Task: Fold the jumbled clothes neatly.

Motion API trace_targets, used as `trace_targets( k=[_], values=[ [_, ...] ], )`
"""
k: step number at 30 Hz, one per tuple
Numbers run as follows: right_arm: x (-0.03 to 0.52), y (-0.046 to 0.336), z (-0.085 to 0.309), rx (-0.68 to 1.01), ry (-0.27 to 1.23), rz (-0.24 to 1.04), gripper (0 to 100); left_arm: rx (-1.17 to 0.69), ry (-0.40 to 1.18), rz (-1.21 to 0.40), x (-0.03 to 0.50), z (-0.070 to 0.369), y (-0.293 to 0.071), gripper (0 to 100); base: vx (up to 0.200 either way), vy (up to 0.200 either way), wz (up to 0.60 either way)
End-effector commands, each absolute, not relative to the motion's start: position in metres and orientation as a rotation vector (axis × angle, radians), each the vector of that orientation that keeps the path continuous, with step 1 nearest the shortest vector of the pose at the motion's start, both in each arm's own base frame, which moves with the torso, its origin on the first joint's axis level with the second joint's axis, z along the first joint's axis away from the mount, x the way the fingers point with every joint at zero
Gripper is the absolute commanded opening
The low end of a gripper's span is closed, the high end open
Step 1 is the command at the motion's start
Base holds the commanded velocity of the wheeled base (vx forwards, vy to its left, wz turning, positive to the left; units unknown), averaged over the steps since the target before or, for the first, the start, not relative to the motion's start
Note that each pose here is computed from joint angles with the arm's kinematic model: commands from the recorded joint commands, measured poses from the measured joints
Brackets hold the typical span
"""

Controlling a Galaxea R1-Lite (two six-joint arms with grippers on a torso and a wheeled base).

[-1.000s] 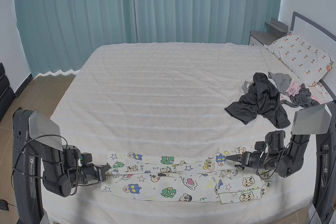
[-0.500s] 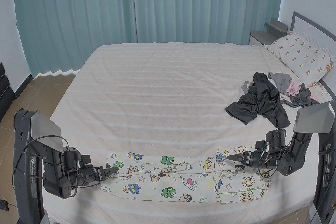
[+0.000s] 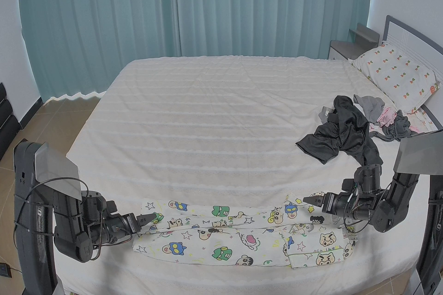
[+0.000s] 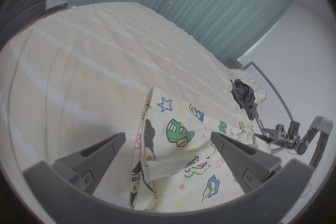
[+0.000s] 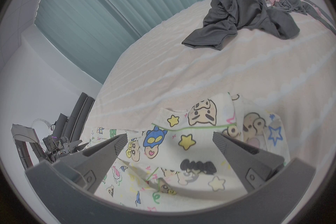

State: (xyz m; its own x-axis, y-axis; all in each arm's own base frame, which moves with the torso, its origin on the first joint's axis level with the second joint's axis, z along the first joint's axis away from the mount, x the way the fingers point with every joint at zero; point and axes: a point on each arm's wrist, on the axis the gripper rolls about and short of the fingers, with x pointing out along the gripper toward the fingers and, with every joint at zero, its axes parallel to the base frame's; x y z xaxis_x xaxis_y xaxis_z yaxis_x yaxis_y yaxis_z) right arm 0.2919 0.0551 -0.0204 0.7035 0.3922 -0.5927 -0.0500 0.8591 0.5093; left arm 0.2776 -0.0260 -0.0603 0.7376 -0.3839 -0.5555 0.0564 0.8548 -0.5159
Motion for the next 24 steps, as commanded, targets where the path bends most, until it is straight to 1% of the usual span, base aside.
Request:
trace_targets(
  k=[1,3,5,9,20,21,24],
  values=[
    [0.252,0.056,-0.004,0.522,0.737,0.255,100,-0.402,0.696,-0.307,0.279,-0.066,-0.043,100,0.000,0.000,0.00],
    [0.238,0.054,-0.007,0.565,0.718,0.260,100,-0.384,0.719,-0.293,0.280,-0.071,-0.046,100,0.000,0.000,0.00],
    [0.236,0.055,-0.009,0.577,0.698,0.267,100,-0.364,0.735,-0.293,0.281,-0.074,-0.047,100,0.000,0.000,0.00],
    [0.233,0.057,-0.013,0.578,0.726,0.267,100,-0.297,0.756,-0.276,0.282,-0.077,-0.047,100,0.000,0.000,0.00],
    [0.232,0.057,-0.013,0.578,0.731,0.267,100,-0.247,0.805,-0.261,0.280,-0.080,-0.061,100,0.000,0.000,0.00],
    [0.231,0.057,-0.014,0.577,0.732,0.267,100,-0.247,0.808,-0.259,0.280,-0.080,-0.061,0,0.000,0.000,0.00],
    [0.231,0.057,-0.014,0.577,0.732,0.267,100,-0.245,0.810,-0.254,0.280,-0.081,-0.061,0,0.000,0.000,0.00]
  ],
)
